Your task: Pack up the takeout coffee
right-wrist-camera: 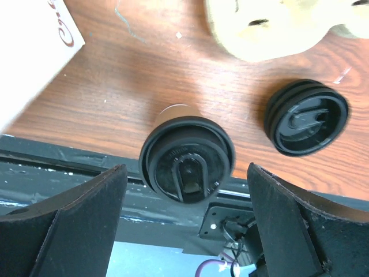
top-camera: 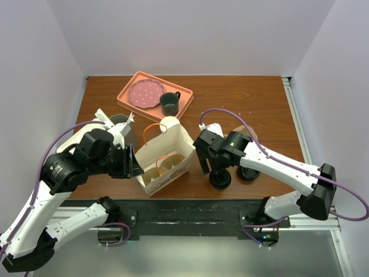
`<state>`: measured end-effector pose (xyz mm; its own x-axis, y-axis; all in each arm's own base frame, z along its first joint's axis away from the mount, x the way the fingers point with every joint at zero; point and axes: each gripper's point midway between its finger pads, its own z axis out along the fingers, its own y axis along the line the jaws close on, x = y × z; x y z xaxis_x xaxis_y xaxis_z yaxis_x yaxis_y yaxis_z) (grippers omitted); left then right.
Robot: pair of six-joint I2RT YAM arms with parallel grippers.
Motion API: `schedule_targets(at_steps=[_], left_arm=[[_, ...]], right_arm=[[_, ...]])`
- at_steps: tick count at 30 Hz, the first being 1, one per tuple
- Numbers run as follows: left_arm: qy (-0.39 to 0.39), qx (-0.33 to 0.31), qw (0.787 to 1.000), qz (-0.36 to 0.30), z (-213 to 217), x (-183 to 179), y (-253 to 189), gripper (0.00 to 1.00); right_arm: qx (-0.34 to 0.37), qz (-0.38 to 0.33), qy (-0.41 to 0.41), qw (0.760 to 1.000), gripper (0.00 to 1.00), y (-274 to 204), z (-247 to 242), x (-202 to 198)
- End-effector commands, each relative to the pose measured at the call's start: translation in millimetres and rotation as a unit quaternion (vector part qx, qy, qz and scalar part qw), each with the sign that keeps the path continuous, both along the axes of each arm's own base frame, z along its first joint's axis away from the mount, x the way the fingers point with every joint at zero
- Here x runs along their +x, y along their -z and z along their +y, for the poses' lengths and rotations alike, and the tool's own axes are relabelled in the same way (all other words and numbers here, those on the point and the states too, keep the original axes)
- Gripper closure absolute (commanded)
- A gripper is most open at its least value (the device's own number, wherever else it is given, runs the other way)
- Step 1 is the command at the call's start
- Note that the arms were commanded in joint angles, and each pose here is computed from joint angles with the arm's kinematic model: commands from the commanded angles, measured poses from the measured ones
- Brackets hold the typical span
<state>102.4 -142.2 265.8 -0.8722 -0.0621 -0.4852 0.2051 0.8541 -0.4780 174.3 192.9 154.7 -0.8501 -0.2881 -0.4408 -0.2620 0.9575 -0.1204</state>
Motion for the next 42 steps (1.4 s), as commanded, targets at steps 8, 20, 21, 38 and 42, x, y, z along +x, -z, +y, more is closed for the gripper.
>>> schedule_targets(at_steps=[8, 20, 21, 38, 42], left_arm=[[0.033, -0.034, 0.998, -0.050, -22.5, 19.7, -24.3, 0.53], [0.112, -0.105, 0.983, -0.105, -58.0, 26.9, -47.5, 0.50], [0.110, -0.105, 0.982, -0.110, -56.7, 26.7, -49.9, 0.49], [0.087, -0.061, 0.966, -0.235, -45.9, 64.9, -114.4, 0.42], [0.012, 0.009, 0.948, -0.316, -24.5, 109.2, -148.0, 0.41]], right_arm=[[0.147, -0.086, 0.078, 0.982, 0.19, -129.2, 21.7, 21.8], [0.321, -0.085, 0.143, 0.932, 0.28, -173.7, 102.3, 49.1], [0.314, -0.086, 0.151, 0.933, 0.29, -169.6, 99.9, 50.2], [0.234, -0.094, 0.158, 0.955, 0.67, -130.0, 100.9, 67.4], [0.206, -0.122, 0.039, 0.970, 0.76, -139.4, 110.8, 76.9]])
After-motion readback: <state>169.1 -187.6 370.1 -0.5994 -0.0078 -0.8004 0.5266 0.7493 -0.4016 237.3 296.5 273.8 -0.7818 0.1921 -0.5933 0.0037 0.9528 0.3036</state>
